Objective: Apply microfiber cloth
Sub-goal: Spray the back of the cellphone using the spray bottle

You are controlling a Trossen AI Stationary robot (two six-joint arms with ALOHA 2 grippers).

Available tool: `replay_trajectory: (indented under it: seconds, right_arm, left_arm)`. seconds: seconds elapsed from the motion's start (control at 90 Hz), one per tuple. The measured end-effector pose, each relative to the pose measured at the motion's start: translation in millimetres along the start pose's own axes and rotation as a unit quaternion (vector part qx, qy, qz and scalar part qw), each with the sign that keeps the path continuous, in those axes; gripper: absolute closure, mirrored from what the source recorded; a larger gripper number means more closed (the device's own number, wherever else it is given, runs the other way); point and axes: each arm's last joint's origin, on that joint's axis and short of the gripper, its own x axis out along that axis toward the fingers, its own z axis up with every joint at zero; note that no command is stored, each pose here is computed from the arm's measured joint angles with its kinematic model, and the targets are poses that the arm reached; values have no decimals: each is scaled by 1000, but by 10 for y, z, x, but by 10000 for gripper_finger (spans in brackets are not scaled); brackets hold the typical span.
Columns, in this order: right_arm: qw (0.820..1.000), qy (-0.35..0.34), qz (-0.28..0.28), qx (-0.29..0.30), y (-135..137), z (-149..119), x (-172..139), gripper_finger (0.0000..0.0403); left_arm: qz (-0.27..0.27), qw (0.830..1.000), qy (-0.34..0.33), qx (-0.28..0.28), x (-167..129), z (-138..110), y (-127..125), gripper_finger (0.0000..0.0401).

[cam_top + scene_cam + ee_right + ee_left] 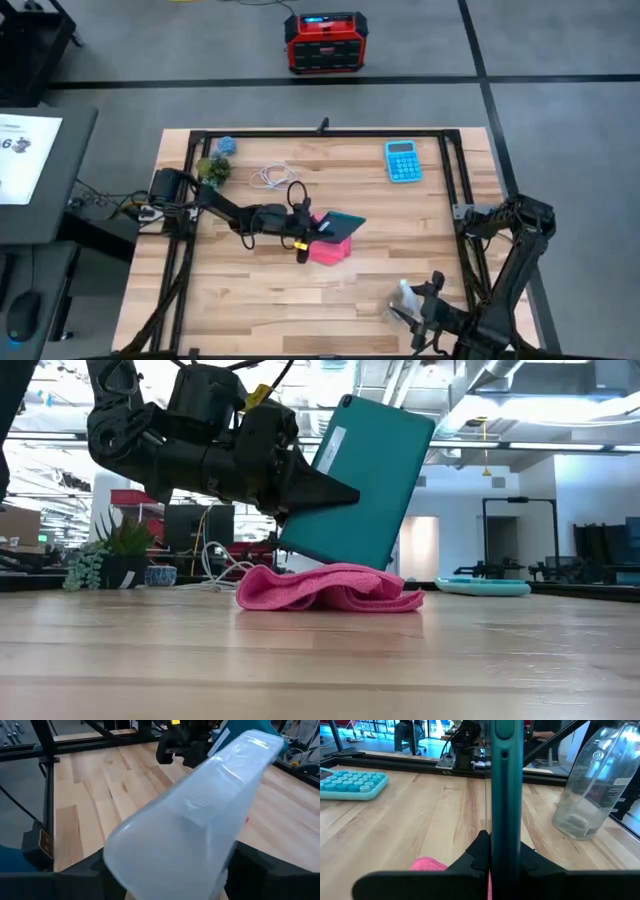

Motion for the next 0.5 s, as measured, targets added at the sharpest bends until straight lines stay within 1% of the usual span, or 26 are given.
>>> replay_trajectory:
  seconds: [0.267, 0.5]
  right_arm:
    - [1000, -2, -3, -18, 28, 59, 94, 163]
    - [1000, 20, -5, -17, 31, 94, 170, 163]
  left_arm:
    - [0, 1000, 0, 0, 0, 0, 0, 392]
    - [0, 1000, 0, 0, 0, 0, 0, 392]
